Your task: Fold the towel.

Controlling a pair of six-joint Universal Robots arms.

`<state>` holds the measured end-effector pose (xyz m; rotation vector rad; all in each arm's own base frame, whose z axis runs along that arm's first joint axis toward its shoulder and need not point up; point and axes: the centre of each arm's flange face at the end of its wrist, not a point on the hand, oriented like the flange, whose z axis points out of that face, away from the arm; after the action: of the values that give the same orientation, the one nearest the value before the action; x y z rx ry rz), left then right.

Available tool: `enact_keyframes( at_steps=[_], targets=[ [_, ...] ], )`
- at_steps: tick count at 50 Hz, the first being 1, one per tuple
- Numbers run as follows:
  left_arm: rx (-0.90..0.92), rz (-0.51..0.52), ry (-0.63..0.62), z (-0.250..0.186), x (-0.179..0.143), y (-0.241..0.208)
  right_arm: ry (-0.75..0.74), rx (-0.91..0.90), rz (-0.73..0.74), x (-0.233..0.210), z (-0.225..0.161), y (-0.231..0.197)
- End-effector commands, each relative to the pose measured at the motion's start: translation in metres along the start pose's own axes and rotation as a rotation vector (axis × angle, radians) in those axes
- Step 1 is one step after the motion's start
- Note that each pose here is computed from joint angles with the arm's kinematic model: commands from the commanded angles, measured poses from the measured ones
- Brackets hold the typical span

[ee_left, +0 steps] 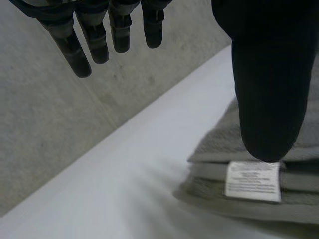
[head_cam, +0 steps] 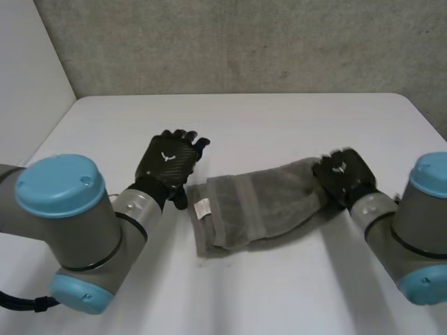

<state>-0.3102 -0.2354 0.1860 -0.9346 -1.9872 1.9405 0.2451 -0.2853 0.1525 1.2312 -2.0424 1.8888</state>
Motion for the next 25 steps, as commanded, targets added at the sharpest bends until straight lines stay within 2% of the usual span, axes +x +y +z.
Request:
enact_keyframes(
  at_steps=[1, 5, 6, 8, 11, 15, 17, 19, 20, 22, 23, 24, 25],
  targets=[
    [0.039, 0.0, -0.033, -0.019, -0.01, -0.018, -0.156, 0.264, -0.112, -0.074, -0.022, -0.081],
    [0.029, -0.003, -0.083, -0.023, -0.021, -0.018, -0.29, 0.325, -0.21, -0.131, -0.037, -0.087],
    [0.024, -0.004, -0.104, -0.024, -0.025, -0.018, -0.29, 0.325, -0.21, -0.132, -0.037, -0.087],
    [0.019, -0.004, -0.116, -0.025, -0.027, -0.017, -0.389, 0.362, -0.304, -0.167, -0.049, -0.081],
    [0.008, -0.006, -0.122, -0.027, -0.027, -0.014, -0.471, 0.395, -0.361, -0.189, -0.057, -0.074],
    [0.011, -0.013, -0.124, -0.027, -0.028, -0.015, -0.48, 0.406, -0.357, -0.19, -0.057, -0.074],
    [0.017, -0.014, -0.126, -0.026, -0.029, -0.017, -0.468, 0.41, -0.338, -0.186, -0.058, -0.079],
    [0.023, -0.015, -0.127, -0.025, -0.029, -0.018, -0.418, 0.413, -0.224, -0.164, -0.056, -0.097],
    [0.031, -0.017, -0.128, -0.024, -0.03, -0.02, -0.417, 0.413, -0.223, -0.164, -0.056, -0.097],
    [0.04, -0.017, -0.131, -0.023, -0.031, -0.023, -0.333, 0.36, -0.022, -0.119, -0.04, -0.101],
    [0.055, -0.018, -0.132, -0.02, -0.031, -0.027, -0.333, 0.36, -0.021, -0.118, -0.04, -0.101],
    [0.055, -0.018, -0.132, -0.02, -0.031, -0.027, -0.297, 0.335, 0.083, -0.097, -0.034, -0.101],
    [0.07, -0.023, -0.128, -0.017, -0.03, -0.031, -0.297, 0.335, 0.084, -0.097, -0.034, -0.101]
  ],
)
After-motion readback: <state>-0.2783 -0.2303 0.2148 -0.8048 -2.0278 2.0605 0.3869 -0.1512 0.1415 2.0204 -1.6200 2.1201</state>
